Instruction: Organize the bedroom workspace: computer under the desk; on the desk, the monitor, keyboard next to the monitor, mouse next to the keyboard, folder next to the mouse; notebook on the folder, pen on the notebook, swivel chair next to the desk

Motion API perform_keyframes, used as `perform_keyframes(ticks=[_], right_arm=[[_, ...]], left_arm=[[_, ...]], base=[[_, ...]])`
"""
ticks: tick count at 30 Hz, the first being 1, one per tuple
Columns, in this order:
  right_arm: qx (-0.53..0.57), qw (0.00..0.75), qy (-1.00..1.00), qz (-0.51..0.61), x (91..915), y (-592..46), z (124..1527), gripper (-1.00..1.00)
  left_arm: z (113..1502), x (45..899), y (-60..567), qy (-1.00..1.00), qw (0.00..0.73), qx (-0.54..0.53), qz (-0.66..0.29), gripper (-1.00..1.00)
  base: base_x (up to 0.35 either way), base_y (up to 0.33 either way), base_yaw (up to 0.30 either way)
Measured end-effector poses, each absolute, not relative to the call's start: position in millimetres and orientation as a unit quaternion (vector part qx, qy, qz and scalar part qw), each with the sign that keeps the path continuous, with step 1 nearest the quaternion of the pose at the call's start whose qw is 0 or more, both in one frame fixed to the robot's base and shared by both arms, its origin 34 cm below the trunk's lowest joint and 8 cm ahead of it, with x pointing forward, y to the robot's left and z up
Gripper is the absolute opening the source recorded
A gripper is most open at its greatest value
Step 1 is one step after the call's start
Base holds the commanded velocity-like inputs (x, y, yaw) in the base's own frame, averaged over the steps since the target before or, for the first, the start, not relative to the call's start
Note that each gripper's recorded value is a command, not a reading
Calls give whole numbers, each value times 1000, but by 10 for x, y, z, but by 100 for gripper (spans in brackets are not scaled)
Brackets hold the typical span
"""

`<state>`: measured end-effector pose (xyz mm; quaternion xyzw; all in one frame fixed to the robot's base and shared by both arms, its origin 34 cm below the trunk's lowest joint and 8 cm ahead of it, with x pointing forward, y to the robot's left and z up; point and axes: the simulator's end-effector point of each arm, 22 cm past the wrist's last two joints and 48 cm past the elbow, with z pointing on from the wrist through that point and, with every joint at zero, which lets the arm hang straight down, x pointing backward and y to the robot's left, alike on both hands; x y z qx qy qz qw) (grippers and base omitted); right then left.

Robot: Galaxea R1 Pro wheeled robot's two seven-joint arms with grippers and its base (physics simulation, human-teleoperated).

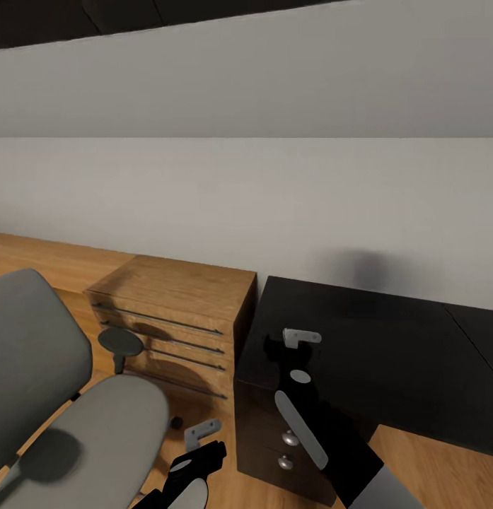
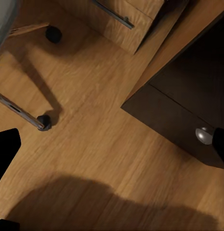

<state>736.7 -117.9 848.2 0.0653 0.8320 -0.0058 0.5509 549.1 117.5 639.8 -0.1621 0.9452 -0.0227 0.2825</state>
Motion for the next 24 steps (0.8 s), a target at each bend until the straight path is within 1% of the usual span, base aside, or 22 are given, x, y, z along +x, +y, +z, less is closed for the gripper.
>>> perform_keyframes(ticks=[2,4,8,24], right_arm=[[56,540,839,-18,7357,-1216,8325,100],[24,524,851,-16,7343,-1164,8066,100],[-1,519,855,-4,7337,-1081,7966,100],[-21,507,862,-12,7531,-1236,7579,100]], left_arm=[[6397,5491,1173,945,282,-162,-23,100],[6396,5490,1172,945,282,-162,-23,100],[6396,5489,1170,945,282,-162,-23,100],[6395,5488,1169,946,281,-162,-24,100]], base=[[22,-17,0],[7,-5,0],[3,-2,0],[0,0,0]])
